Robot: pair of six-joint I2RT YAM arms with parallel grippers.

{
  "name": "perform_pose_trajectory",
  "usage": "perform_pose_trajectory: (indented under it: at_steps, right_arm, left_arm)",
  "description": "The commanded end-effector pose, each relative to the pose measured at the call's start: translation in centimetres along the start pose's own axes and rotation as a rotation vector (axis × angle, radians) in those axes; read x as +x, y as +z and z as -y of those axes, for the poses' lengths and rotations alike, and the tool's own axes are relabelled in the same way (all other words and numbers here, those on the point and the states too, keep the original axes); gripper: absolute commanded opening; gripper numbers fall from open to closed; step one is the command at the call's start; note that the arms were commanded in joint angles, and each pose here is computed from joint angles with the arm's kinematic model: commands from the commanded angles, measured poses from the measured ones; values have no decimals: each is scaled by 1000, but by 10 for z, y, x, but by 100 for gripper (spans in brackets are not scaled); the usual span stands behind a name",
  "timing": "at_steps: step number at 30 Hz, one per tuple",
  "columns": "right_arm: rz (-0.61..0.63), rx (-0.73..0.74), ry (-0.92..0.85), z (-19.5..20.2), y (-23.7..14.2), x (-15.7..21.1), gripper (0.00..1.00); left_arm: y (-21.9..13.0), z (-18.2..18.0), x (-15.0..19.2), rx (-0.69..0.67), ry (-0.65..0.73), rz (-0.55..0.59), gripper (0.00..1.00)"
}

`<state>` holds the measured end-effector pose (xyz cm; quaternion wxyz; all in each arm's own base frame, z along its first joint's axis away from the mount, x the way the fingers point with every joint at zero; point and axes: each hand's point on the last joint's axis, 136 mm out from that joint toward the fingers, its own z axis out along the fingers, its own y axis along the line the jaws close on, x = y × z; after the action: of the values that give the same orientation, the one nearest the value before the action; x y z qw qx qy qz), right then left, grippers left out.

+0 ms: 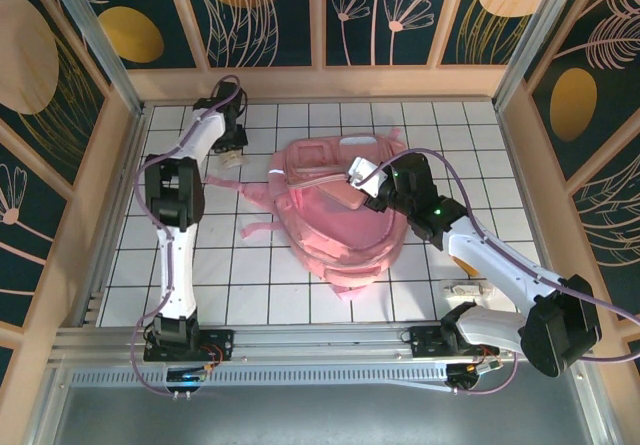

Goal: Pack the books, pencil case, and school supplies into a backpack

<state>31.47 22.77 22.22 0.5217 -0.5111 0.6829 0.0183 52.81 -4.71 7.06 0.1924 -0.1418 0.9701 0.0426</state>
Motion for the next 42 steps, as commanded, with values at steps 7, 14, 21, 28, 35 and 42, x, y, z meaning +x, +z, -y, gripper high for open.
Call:
perform_pose_trajectory:
  at_steps: [7, 14, 21, 28, 35, 42]
  right_arm:
    - [101, 111, 191, 55, 3, -35, 0]
    - [94, 163, 311, 93, 15, -23, 0]
    - [28, 193, 446, 129, 30, 1, 0]
    - [55, 107, 426, 114, 42, -11, 0]
    - [121, 49, 199, 82, 28, -43, 0]
    - [118, 39, 191, 82, 16, -50, 0]
  left_arm:
    - [-140, 24, 104, 453, 184, 39, 3]
    - [-210, 67, 222, 859, 363, 128, 7]
    - [-215, 81, 294, 952, 416, 46, 3]
    - [-226, 88, 321, 954, 506, 38, 3]
    - [-228, 128, 261, 803, 812, 278, 2]
    - [-188, 152, 229, 565, 1190, 355, 0]
